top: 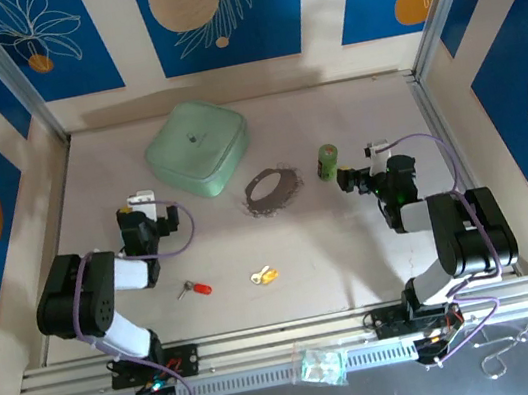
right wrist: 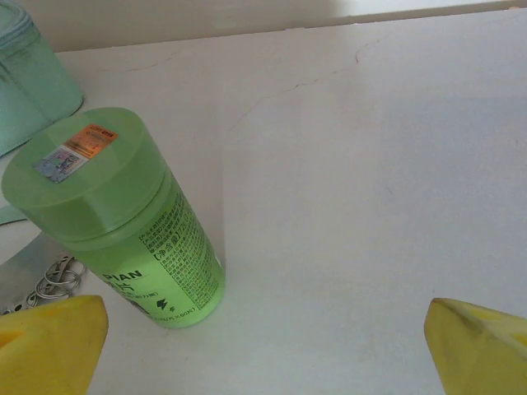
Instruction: Put the keys on the keyring
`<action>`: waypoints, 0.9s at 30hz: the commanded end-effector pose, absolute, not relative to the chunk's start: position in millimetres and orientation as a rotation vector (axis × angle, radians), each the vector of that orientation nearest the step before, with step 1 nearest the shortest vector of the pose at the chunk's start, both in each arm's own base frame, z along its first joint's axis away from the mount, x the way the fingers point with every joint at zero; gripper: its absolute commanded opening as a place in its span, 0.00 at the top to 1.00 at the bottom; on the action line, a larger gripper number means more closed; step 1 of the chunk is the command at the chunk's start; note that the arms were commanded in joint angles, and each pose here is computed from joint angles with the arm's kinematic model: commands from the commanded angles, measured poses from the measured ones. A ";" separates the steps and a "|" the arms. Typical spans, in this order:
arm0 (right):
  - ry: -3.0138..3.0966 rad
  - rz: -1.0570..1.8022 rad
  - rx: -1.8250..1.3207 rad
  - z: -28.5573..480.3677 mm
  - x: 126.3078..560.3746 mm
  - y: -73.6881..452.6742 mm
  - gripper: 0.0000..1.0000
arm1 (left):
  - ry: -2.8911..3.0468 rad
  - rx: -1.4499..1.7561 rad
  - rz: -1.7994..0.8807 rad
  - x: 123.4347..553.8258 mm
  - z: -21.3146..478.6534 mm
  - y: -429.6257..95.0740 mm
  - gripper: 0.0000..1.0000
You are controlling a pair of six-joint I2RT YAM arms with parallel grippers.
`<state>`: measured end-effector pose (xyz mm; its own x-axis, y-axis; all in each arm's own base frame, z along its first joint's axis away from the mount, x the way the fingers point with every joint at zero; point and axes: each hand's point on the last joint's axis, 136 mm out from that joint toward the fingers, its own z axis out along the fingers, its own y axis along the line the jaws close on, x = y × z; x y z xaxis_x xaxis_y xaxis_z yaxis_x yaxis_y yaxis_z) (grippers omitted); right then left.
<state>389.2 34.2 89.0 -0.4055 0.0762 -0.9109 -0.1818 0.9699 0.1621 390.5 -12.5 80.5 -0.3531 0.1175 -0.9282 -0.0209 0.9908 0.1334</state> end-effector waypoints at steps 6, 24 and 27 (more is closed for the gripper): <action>1.952 0.269 -0.069 95.0 395.3 33.4 0.01 | 1.897 0.100 0.079 395.0 91.7 -20.9 0.00; 1.909 0.226 -0.015 107.9 388.9 24.0 0.04 | 1.816 0.088 0.070 383.0 102.5 -19.8 0.00; 1.862 0.187 0.017 126.1 373.9 20.2 0.05 | 1.753 0.070 0.083 370.3 118.5 -16.0 0.00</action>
<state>380.5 27.7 100.5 -0.3731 0.0890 -0.9235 -0.1349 0.9796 0.1489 374.3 -19.3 85.3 -0.3074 0.1136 -0.9448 0.0204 0.9934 0.1128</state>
